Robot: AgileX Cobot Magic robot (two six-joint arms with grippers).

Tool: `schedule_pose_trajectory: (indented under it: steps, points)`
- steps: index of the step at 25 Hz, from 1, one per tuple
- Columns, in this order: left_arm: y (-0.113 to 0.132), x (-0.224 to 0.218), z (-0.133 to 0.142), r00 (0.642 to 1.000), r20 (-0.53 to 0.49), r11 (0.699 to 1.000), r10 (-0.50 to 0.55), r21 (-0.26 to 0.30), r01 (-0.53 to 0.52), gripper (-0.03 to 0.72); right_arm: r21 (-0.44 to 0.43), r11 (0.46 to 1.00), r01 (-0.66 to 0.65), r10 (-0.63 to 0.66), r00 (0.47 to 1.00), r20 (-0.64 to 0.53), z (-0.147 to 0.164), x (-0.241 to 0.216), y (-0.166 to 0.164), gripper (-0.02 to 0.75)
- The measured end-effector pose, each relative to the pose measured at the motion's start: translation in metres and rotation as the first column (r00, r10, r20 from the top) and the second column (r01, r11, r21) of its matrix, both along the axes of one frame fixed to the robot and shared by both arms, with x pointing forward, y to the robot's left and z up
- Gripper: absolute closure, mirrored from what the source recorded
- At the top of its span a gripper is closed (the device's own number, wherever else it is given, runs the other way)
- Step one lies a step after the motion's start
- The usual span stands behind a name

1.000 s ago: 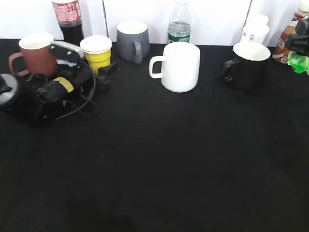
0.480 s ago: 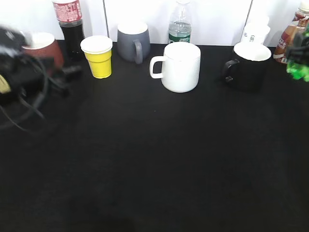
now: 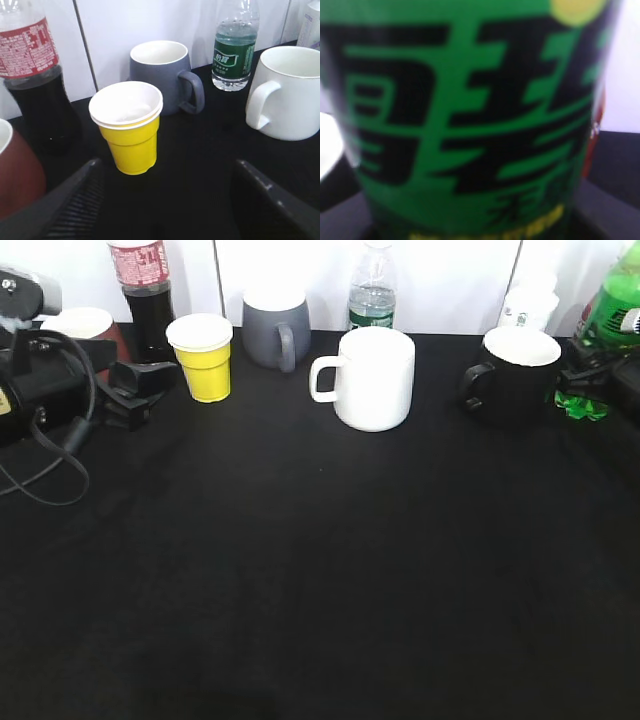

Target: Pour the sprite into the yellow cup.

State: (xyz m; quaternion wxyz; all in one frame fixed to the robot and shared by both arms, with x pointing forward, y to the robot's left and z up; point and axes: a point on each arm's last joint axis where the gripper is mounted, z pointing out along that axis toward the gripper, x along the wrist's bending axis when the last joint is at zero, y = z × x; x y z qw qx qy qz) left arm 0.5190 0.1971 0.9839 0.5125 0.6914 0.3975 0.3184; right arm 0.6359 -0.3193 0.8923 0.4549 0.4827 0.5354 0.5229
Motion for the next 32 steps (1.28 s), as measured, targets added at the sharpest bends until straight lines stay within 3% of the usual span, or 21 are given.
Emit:
schedule_pose_trajectory:
  steps: [3,10,15,17,21,23,25,27,29,31,32]
  points:
    - [0.000,0.000,0.000,1.000,0.000,1.000,0.000,0.000,0.000,0.097,-0.004,1.000,-0.017,0.017,1.000,0.021,0.002,0.000,0.001,0.132]
    - [0.000,0.000,0.000,1.000,0.000,1.000,0.000,0.000,0.000,0.097,0.009,1.000,-0.007,0.007,1.000,-0.016,0.003,-0.035,0.004,0.119]
    - [0.001,-0.003,0.008,1.000,0.008,1.000,0.008,-0.018,-0.008,0.097,0.030,0.997,0.074,-0.070,0.992,-0.107,-0.009,-0.075,0.001,0.121]
    - [0.005,-0.009,0.016,1.000,-0.005,1.000,0.026,0.005,-0.026,0.099,0.035,0.994,0.099,-0.093,0.985,-0.145,-0.006,-0.099,0.002,0.125]
    - [0.019,-0.029,0.037,0.992,-0.080,0.993,0.101,0.065,-0.096,0.103,0.021,0.994,0.106,-0.104,0.992,-0.078,0.045,-0.123,0.003,0.142]
    - [0.028,-0.042,0.046,0.978,-0.136,0.985,0.157,0.091,-0.146,0.103,-0.012,0.996,0.094,-0.095,0.984,-0.153,0.079,-0.131,0.005,0.143]
    - [0.036,-0.057,0.050,0.943,-0.239,0.973,0.229,0.086,-0.215,0.103,-0.061,0.995,0.074,-0.089,0.946,-0.311,0.108,-0.141,0.010,0.143]
    - [0.045,-0.076,0.052,0.883,-0.373,0.958,0.286,0.105,-0.267,0.104,-0.142,0.987,0.076,-0.135,0.872,-0.470,0.132,-0.154,0.017,0.143]
    - [0.052,-0.100,0.050,0.794,-0.513,0.945,0.326,0.161,-0.284,0.105,-0.221,0.973,0.069,-0.199,0.735,-0.648,0.142,-0.169,0.023,0.144]
    - [0.056,-0.123,0.053,0.718,-0.623,0.950,0.311,0.220,-0.221,0.106,-0.253,0.966,0.057,-0.234,0.611,-0.756,0.152,-0.185,0.029,0.144]
    - [0.055,-0.136,0.057,0.676,-0.680,0.958,0.284,0.220,-0.181,0.113,-0.248,0.967,0.049,-0.232,0.564,-0.793,0.157,-0.193,0.032,0.144]
